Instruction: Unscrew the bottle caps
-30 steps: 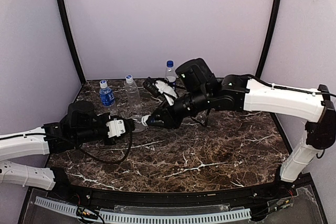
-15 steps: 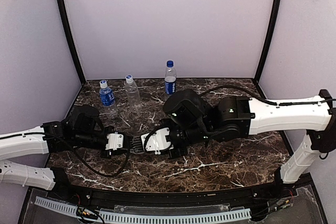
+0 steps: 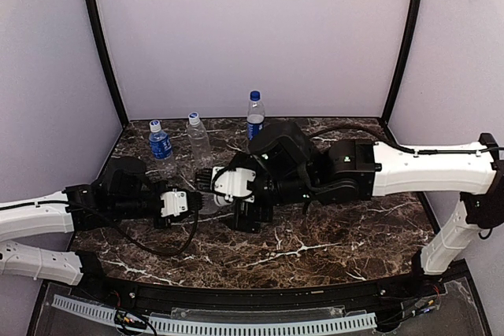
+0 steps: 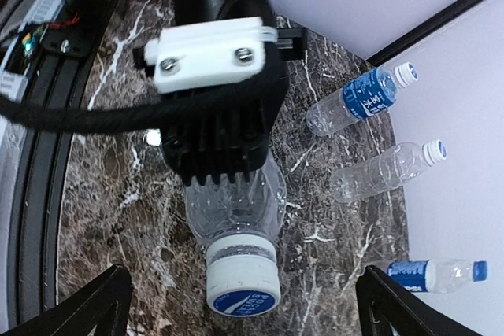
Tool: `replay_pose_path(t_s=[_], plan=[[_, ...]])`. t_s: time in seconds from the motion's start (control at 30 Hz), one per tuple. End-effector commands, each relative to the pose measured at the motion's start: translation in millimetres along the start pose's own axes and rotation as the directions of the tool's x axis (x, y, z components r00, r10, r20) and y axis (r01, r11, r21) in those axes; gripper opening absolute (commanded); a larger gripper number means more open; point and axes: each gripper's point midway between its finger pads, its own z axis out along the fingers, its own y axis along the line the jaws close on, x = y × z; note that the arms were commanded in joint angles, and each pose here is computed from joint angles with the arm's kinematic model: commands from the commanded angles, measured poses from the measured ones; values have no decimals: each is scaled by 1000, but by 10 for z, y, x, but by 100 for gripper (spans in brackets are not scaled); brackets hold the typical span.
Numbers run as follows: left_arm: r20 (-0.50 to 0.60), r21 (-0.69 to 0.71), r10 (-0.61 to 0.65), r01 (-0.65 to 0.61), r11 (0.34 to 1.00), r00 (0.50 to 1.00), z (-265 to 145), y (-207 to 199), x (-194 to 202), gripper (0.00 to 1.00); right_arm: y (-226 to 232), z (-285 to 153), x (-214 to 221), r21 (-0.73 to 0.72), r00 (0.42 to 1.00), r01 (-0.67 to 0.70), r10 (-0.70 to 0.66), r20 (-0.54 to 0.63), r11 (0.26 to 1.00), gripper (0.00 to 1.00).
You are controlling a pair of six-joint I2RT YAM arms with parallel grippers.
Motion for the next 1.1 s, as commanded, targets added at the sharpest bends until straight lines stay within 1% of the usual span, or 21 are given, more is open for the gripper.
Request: replay_pose_path(t_s=[0.0, 0.03, 0.07, 0.1, 0.13, 0.17, 0.2, 0.27, 0.33, 0.4, 0.43, 0.5, 0.57, 0.6, 0.67, 0.73, 0.8, 0.9, 1.07], plan=[[-25, -298, 26, -33, 954, 999, -61, 533, 27, 22, -517, -312, -367, -158, 797, -542, 564, 213, 825, 98], [-33, -323, 40, -49, 945, 999, -68, 575, 34, 22, -595, -316, -340, -203, 721, -629, 661, 207, 750, 96], [-35, -371, 44, -54, 927, 998, -99, 672, 14, 22, -674, -314, -305, -241, 633, -711, 750, 192, 661, 94], [-45, -387, 55, -68, 920, 997, -106, 702, 20, 22, -724, -279, -231, -262, 548, -777, 820, 164, 572, 90], [-48, -413, 59, -74, 908, 997, -122, 756, 11, 22, -775, -237, -166, -273, 458, -835, 879, 137, 478, 86], [-60, -424, 67, -87, 901, 996, -128, 777, 25, 22, -786, -195, -125, -281, 396, -867, 911, 111, 411, 83], [-59, -431, 73, -92, 898, 996, -126, 786, 21, 22, -770, -152, -121, -293, 363, -881, 928, 90, 373, 81], [-65, -434, 81, -101, 895, 995, -121, 789, 30, 22, -718, -64, -142, -315, 321, -893, 946, 51, 320, 79], [-67, -432, 83, -104, 896, 994, -114, 784, 34, 22, -667, 23, -152, -332, 300, -898, 954, 17, 289, 77], [-68, -431, 83, -104, 896, 994, -115, 784, 37, 22, -622, 99, -139, -338, 294, -901, 956, -11, 273, 74], [-71, -430, 83, -106, 897, 994, -116, 780, 41, 22, -614, 103, -152, -344, 295, -898, 955, -13, 273, 69], [-74, -430, 83, -107, 897, 994, -122, 778, 47, 22, -620, 96, -159, -347, 295, -897, 955, -5, 275, 55], [-75, -427, 82, -106, 898, 994, -123, 771, 54, 22, -649, 83, -129, -331, 291, -902, 957, 10, 278, 47], [-73, -424, 82, -105, 899, 994, -120, 761, 54, 22, -656, 74, -113, -322, 291, -904, 956, 16, 281, 46], [-69, -417, 83, -104, 903, 994, -113, 743, 53, 22, -674, 56, -85, -309, 288, -908, 957, 27, 282, 46], [-67, -412, 82, -103, 905, 994, -107, 729, 60, 22, -684, 39, -79, -304, 286, -910, 958, 34, 282, 50], [-63, -407, 84, -103, 908, 994, -100, 714, 57, 22, -684, 40, -72, -301, 284, -911, 958, 34, 281, 51], [-60, -406, 86, -103, 908, 994, -98, 710, 52, 22, -668, 64, -79, -306, 286, -910, 958, 24, 280, 44], [-67, -414, 90, -109, 904, 994, -111, 732, 54, 22, -613, 126, -82, -316, 293, -908, 956, -9, 275, 41]])
